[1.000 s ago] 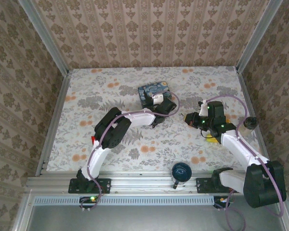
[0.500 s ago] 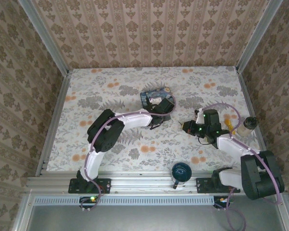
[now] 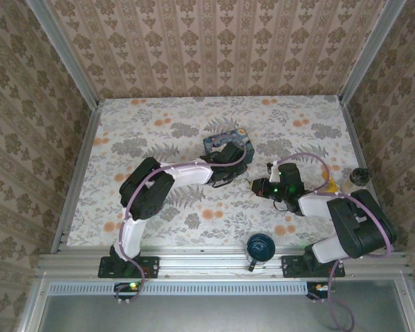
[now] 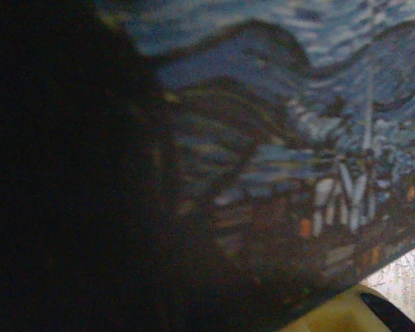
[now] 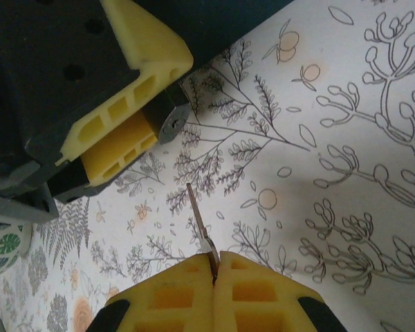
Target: Unlock the padlock with the key
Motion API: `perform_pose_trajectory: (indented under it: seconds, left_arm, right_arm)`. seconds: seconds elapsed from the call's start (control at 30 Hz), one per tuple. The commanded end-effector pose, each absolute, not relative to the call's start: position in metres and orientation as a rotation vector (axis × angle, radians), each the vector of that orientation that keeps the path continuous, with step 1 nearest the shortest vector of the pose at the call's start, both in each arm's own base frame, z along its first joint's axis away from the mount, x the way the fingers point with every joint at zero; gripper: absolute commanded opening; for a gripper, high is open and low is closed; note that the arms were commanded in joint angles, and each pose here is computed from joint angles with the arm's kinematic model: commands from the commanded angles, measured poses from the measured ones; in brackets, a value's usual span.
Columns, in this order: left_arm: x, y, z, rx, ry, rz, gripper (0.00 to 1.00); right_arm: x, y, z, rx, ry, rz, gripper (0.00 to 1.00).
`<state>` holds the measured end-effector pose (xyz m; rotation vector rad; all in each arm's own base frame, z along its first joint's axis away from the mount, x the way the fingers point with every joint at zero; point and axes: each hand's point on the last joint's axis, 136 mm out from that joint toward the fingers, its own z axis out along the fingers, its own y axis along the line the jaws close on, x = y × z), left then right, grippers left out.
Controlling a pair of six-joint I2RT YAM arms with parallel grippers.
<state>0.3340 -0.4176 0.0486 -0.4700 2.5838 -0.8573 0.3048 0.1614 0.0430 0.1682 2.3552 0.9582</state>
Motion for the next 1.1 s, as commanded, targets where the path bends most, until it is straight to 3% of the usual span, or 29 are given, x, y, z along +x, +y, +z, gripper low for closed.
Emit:
perform_pose_trajectory:
  seconds: [0.0, 1.07]
  left_arm:
    - [0.333, -0.427, 0.070, -0.536, 2.556, -0.992, 0.00]
    - [0.331, -0.430, 0.061, -0.569, 2.571, -1.048, 0.00]
  right_arm:
    - [0.319, 0.160, 0.050, 0.177, 2.275, 0.934, 0.00]
    - [0.334, 0.167, 0.052, 0.194, 2.218, 0.989, 0.00]
